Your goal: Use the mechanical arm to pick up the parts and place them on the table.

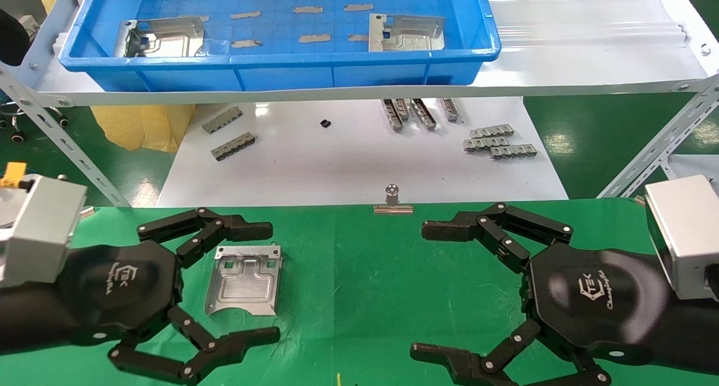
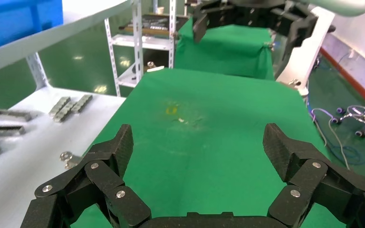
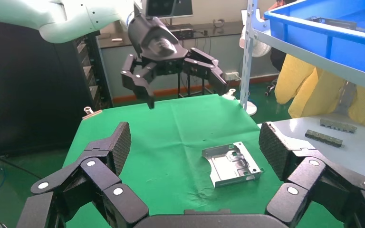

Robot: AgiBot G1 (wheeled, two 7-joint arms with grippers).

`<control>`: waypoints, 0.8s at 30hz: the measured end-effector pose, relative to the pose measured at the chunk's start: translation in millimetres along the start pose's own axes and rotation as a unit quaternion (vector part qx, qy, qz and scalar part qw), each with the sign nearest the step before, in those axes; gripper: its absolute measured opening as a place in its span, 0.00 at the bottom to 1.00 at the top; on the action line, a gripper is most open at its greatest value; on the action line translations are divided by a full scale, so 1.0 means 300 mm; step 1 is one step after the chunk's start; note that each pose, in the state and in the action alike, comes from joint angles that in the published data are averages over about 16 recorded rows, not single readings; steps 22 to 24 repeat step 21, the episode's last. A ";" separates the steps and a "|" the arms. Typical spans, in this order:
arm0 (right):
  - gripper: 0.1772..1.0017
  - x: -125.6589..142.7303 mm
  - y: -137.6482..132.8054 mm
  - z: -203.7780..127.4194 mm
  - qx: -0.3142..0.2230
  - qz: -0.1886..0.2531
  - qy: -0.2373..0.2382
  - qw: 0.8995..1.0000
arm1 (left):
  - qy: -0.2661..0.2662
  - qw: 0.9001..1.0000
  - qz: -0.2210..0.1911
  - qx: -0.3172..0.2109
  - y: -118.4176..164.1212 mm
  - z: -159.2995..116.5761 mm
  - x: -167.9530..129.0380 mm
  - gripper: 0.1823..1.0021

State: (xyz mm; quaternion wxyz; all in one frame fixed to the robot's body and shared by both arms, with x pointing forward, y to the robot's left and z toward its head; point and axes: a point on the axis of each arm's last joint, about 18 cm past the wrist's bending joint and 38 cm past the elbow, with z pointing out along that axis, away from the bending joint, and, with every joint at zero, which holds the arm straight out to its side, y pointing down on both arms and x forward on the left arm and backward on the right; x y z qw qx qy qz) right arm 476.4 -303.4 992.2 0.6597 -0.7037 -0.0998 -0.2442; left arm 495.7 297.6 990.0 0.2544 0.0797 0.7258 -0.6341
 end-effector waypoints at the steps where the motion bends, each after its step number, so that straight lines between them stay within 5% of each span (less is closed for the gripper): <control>1: 1.00 0.000 0.000 0.000 0.000 0.000 0.000 1.000 | 0.001 1.000 0.000 0.004 -0.003 -0.002 0.005 1.00; 24: 1.00 0.000 0.000 0.000 0.000 0.000 0.000 1.000 | 0.017 0.999 0.006 0.044 -0.041 -0.032 0.063 1.00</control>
